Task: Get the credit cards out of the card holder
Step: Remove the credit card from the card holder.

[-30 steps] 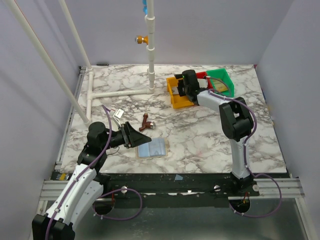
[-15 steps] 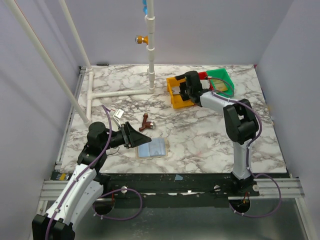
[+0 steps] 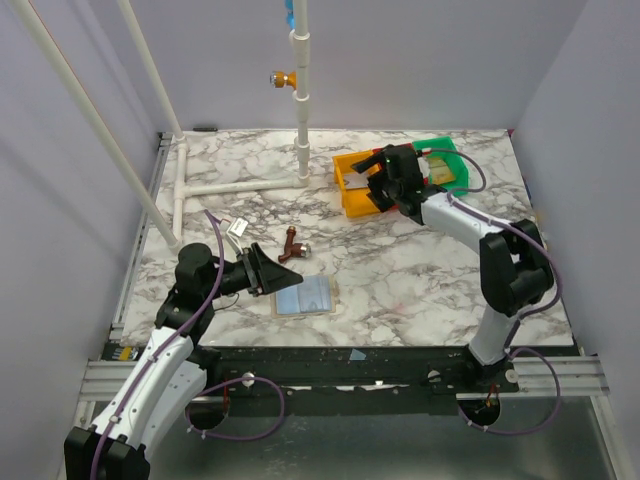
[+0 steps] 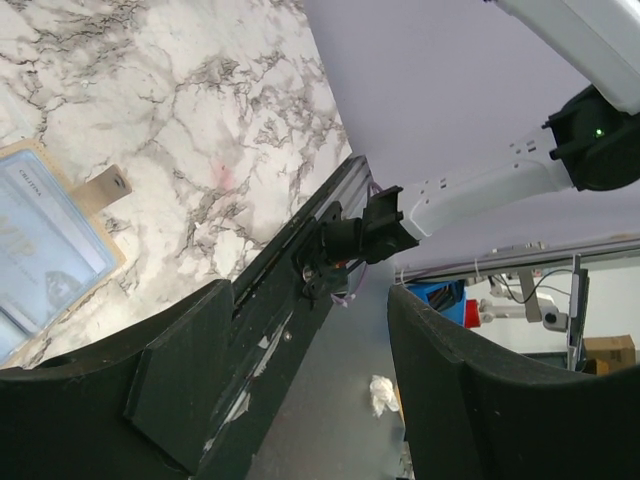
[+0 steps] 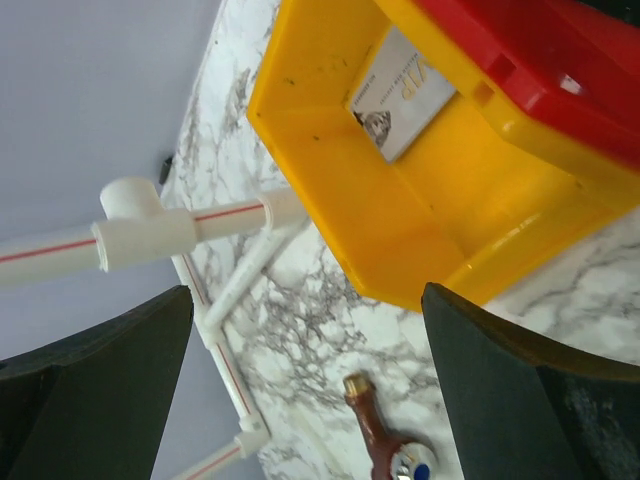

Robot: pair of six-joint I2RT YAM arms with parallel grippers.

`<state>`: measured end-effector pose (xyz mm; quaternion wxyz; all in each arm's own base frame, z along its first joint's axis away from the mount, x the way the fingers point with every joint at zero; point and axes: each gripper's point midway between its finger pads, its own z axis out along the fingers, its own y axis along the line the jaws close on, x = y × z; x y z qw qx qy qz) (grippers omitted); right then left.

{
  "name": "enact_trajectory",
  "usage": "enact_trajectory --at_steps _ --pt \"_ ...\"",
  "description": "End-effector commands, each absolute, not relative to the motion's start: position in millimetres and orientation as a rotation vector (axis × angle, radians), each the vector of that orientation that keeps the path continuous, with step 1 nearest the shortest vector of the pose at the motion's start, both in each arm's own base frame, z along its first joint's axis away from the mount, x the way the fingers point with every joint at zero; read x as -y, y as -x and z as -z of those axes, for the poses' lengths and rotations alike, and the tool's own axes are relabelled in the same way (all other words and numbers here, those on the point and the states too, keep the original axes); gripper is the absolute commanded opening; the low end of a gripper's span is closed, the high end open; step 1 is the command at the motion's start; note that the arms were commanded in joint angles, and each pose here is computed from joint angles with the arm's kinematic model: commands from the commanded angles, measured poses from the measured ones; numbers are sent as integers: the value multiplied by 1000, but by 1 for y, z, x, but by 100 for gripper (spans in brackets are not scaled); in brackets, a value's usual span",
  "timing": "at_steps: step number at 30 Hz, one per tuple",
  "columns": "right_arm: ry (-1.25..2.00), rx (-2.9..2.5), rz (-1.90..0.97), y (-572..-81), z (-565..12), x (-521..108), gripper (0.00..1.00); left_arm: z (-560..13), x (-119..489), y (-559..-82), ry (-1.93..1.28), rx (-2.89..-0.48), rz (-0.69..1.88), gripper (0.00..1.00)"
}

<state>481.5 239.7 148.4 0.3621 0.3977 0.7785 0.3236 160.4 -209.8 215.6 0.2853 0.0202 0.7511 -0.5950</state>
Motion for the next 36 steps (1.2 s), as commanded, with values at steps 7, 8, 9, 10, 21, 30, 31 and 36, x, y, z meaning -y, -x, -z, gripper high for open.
enact_trajectory --at_steps 7,8,9,10,21,30,31,36 --pt "-776 -2208 -818 -405 -139 -228 100 -203 207 -173 -1 -2022 1523 65" --pt "-745 -2231 -843 -395 -141 -230 100 -201 207 -173 4 -2027 1519 65" --pt "-723 -2235 -847 -390 -144 -229 100 -201 207 -174 6 -2028 1516 65" --pt "-707 -2246 -848 -384 -143 -228 100 -199 207 -175 8 -2033 1512 65" --pt "-537 -2367 -841 -320 -131 -221 100 -163 201 -188 96 -2153 1370 65" --pt "-446 -2402 -820 -294 -128 -228 100 -125 208 -199 106 -2314 1061 64" --pt "-444 -2403 -816 -292 -127 -228 100 -120 208 -200 104 -2334 1014 64" --pt "-447 -2413 -801 -286 -122 -224 100 -92 211 -203 73 -2471 748 64"
